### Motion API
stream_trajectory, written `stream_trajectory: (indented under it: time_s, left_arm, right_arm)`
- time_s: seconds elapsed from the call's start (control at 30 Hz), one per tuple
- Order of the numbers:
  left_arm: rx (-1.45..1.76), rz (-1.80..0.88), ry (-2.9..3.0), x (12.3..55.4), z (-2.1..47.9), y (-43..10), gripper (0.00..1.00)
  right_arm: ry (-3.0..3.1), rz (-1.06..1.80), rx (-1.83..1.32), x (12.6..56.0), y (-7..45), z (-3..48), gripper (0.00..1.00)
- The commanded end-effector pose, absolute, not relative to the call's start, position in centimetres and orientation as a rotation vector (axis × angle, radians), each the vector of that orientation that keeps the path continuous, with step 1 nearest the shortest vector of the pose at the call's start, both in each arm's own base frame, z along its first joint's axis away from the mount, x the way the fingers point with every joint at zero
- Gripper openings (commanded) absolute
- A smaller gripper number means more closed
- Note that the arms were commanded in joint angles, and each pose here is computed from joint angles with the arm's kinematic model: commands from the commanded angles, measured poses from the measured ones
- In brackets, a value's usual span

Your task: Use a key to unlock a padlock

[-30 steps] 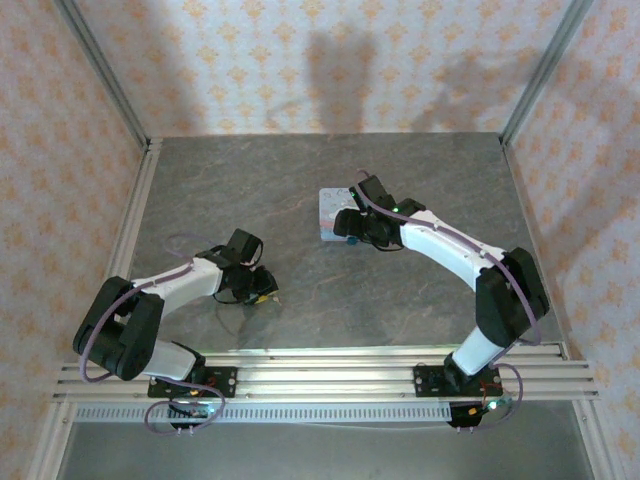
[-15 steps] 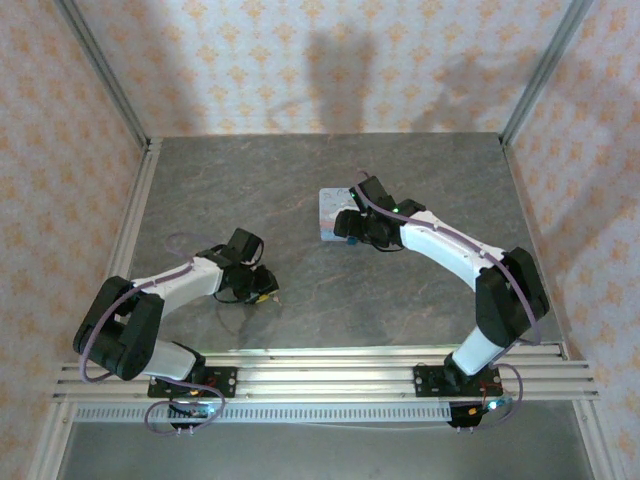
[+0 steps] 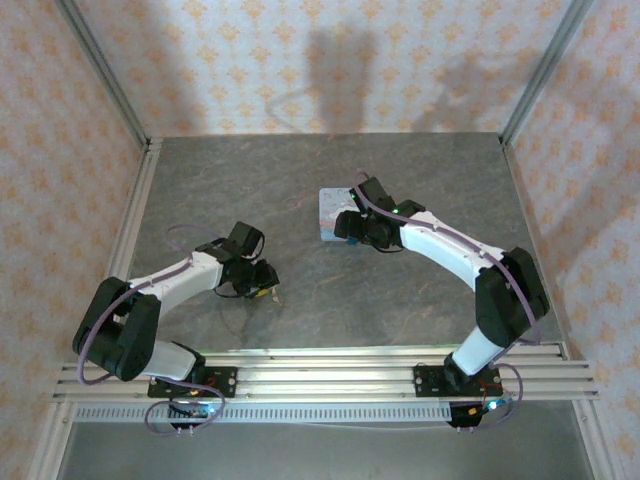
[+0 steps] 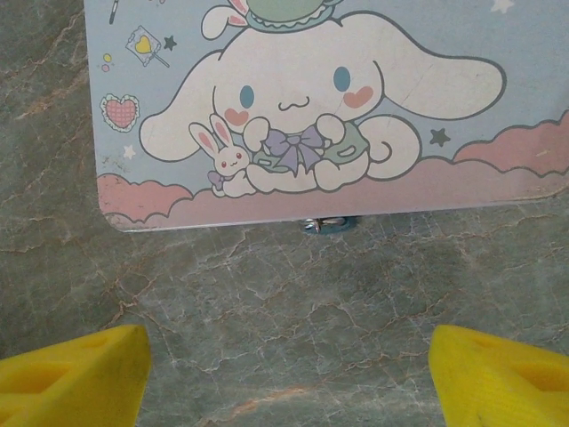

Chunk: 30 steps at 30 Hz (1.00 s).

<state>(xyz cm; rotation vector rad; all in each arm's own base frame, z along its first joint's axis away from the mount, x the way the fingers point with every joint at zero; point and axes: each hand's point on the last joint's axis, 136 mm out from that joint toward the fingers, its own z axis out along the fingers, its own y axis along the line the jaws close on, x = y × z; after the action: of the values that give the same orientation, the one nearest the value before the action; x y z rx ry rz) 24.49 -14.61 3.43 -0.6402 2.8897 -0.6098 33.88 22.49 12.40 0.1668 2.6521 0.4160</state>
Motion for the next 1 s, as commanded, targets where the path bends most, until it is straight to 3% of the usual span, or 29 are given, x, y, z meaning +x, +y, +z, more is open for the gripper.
stream_trajectory:
  time_s: [0.0,0.97]
  left_arm:
    - [-0.627,-0.602,2.902,24.2,3.1,-14.7,0.30]
    - [-0.650,-0.647,2.921,23.9,1.3,-15.3,0.29]
  right_arm:
    - [2.632,0.399,0.171,33.8,22.2,12.5,0.82]
    - [2.633,0.399,0.182,33.6,22.1,12.4,0.82]
